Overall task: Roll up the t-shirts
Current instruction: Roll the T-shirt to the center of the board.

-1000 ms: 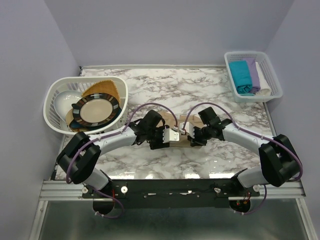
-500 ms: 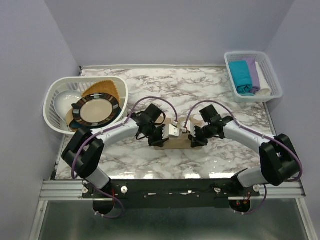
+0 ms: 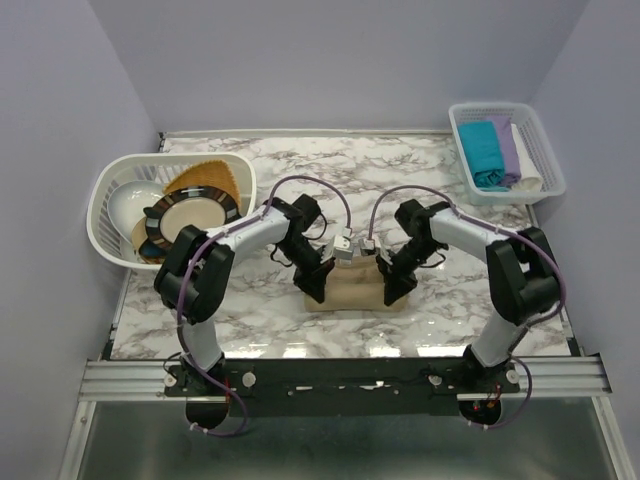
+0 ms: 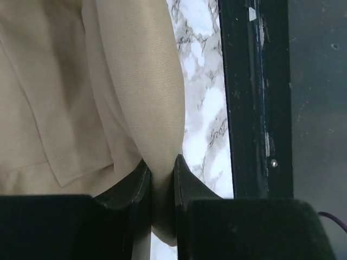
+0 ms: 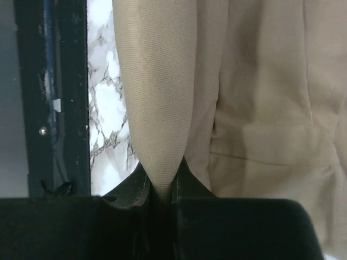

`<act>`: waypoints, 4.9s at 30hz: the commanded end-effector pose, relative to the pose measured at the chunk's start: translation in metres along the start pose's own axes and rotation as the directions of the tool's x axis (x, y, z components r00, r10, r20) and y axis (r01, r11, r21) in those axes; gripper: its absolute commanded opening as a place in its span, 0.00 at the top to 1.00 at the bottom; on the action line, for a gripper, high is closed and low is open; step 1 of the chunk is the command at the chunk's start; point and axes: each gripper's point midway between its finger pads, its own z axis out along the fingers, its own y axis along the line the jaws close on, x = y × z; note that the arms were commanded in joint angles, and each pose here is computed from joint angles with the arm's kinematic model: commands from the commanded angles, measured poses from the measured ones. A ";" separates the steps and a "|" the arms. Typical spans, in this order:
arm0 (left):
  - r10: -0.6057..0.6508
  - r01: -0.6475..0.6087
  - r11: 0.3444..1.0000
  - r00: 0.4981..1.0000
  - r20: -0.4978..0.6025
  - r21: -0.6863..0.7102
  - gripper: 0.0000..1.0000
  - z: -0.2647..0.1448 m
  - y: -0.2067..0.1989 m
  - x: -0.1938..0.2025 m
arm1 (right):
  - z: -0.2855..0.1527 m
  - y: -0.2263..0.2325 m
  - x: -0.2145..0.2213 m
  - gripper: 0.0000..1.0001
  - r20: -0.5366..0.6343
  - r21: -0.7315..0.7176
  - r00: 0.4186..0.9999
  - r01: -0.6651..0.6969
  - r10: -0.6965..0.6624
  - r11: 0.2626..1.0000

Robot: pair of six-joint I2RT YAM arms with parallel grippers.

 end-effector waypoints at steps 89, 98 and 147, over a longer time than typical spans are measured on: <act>0.508 -0.656 0.282 0.721 -0.471 -0.700 0.22 0.012 0.066 0.049 | 0.019 -0.068 0.024 0.82 -0.302 -0.257 0.800 -0.592 0.519 0.764; 0.414 -0.657 0.359 0.748 -0.518 -0.663 0.72 0.018 0.088 0.064 | 0.019 -0.068 0.025 0.82 -0.303 -0.256 0.799 -0.593 0.519 0.763; 0.090 -0.098 0.993 0.988 -0.122 -0.065 0.95 0.018 0.012 0.011 | 0.011 0.038 -0.028 0.00 -0.021 0.431 0.945 0.304 -0.327 0.849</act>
